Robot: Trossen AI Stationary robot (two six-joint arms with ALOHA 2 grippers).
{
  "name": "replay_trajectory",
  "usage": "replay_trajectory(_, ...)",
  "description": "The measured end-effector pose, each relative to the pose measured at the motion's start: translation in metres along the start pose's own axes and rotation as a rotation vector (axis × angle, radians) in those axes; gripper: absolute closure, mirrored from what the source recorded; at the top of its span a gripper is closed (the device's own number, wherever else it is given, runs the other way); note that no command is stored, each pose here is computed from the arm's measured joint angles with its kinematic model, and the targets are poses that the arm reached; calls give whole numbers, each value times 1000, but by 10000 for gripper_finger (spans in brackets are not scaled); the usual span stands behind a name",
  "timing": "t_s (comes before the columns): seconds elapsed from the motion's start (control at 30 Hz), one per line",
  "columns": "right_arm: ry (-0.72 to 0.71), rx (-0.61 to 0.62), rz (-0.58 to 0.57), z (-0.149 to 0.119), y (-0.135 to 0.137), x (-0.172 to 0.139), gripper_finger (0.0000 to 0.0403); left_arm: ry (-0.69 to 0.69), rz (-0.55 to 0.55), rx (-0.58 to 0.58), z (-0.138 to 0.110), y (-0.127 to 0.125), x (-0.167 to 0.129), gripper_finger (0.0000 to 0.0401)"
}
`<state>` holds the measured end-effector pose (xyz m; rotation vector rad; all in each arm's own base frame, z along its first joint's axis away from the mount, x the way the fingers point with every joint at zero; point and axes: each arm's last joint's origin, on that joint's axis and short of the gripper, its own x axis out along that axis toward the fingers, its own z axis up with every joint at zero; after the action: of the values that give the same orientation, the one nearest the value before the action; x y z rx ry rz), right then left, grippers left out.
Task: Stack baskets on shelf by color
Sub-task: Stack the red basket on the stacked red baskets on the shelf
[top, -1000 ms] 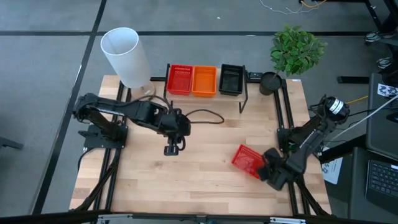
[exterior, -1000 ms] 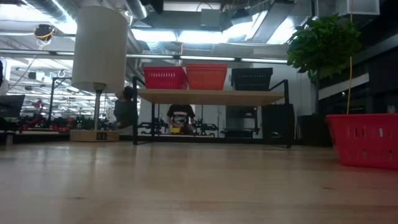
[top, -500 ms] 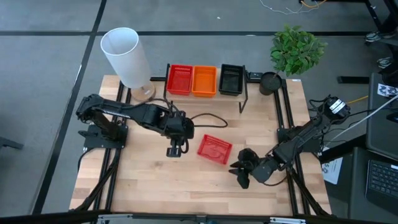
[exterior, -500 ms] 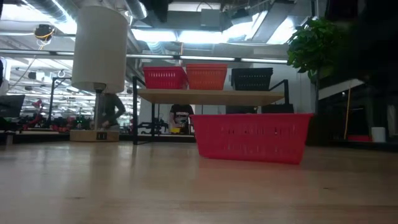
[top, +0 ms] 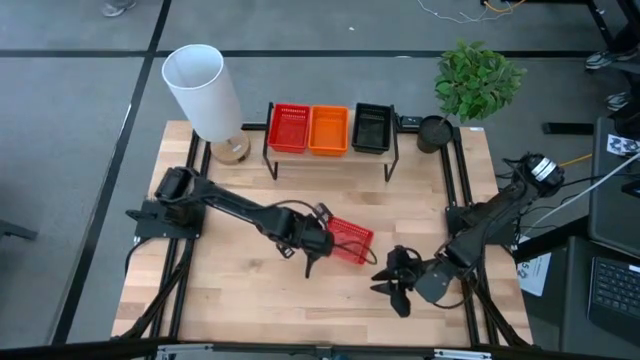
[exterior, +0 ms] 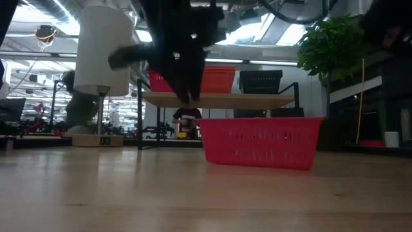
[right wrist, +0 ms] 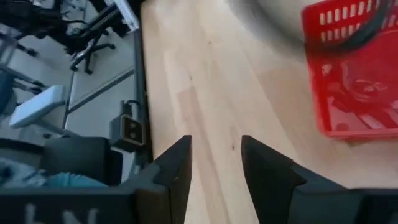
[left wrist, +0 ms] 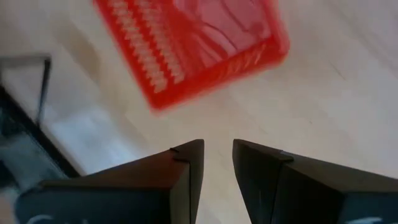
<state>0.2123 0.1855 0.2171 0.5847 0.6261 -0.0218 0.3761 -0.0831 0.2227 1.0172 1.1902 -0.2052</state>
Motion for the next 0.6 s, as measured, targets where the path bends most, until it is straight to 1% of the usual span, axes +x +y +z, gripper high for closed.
replay_trajectory(0.1,-9,1,26,1,6,-6,265,36,36,95,7,-6,12,323)
replay_trajectory(0.2,-27,-21,40,3,11,-12,265,73,71,235,11,-8,20,323)
replay_trajectory(0.23,-36,-18,54,4,14,-14,265,80,90,264,13,-8,23,323)
replay_trajectory(0.47,-48,-51,61,3,19,-23,265,75,90,411,18,-10,31,323)
replay_trajectory(0.6,-43,-64,50,1,18,-24,265,56,116,449,20,-7,31,323)
